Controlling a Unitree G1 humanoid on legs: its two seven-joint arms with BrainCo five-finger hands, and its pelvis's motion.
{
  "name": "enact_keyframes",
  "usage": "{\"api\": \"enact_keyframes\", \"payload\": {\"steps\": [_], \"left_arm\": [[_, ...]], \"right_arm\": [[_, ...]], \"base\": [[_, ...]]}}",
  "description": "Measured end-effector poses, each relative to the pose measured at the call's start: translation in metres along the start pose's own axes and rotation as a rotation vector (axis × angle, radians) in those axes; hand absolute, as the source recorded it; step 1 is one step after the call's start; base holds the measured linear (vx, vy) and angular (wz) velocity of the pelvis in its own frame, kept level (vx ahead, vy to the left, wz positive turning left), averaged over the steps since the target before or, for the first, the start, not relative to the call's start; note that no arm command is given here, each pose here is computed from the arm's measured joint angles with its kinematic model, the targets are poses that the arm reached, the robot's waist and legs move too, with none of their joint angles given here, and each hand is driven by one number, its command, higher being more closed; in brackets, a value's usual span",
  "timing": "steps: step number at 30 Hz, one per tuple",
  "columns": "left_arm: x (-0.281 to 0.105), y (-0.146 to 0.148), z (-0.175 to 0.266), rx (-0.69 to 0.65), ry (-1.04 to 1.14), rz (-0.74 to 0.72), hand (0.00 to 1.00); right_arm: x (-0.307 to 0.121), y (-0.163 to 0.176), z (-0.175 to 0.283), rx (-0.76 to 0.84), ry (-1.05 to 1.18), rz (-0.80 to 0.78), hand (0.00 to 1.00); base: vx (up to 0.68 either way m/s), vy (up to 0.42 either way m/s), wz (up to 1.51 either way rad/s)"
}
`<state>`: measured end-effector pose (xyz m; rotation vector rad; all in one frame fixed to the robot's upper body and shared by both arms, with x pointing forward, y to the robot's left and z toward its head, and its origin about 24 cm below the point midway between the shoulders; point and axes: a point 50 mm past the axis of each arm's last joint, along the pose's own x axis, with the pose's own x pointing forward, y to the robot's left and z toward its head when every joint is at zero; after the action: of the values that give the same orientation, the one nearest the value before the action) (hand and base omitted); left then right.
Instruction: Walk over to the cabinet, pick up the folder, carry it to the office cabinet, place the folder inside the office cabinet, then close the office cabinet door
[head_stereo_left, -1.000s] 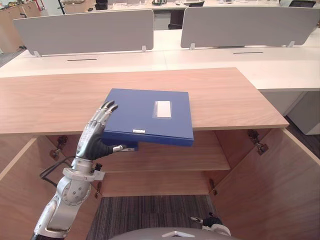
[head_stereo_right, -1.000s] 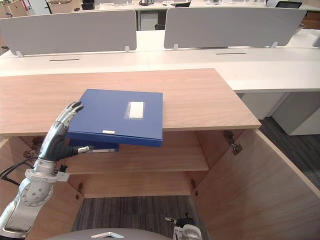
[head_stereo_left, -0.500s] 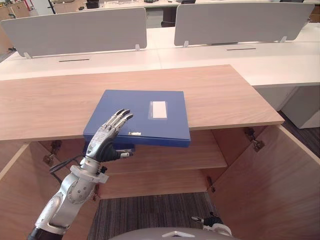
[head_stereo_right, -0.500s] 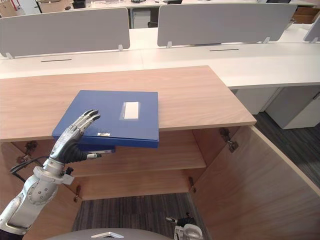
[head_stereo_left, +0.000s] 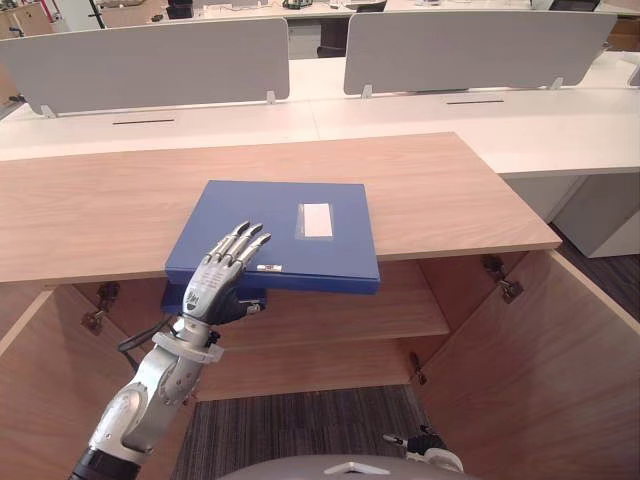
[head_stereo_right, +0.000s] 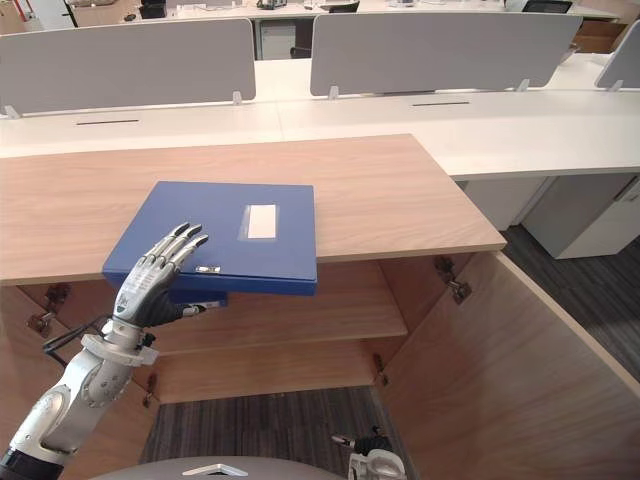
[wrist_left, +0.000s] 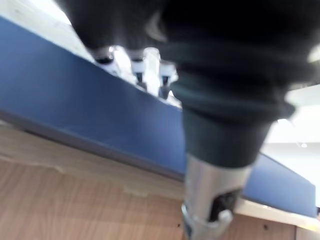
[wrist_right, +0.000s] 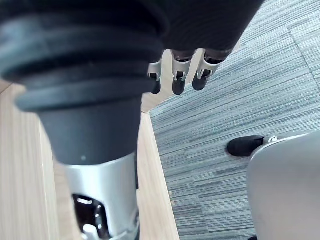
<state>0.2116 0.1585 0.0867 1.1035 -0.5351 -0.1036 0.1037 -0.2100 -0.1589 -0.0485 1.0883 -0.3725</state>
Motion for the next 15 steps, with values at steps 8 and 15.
{"api": "enact_keyframes", "payload": {"steps": [8, 15], "left_arm": [[0.0018, -0.0055, 0.0022, -0.024, 0.043, 0.032, 1.0], [0.0028, -0.0053, 0.0029, -0.009, 0.054, 0.064, 1.0]], "right_arm": [[-0.0001, -0.0004, -0.0008, 0.0, 0.002, -0.001, 0.0], [-0.0001, -0.0002, -0.0008, 0.001, 0.003, -0.001, 0.0]], "base": [[0.0, 0.0, 0.0], [0.0, 0.0, 0.0]]}}
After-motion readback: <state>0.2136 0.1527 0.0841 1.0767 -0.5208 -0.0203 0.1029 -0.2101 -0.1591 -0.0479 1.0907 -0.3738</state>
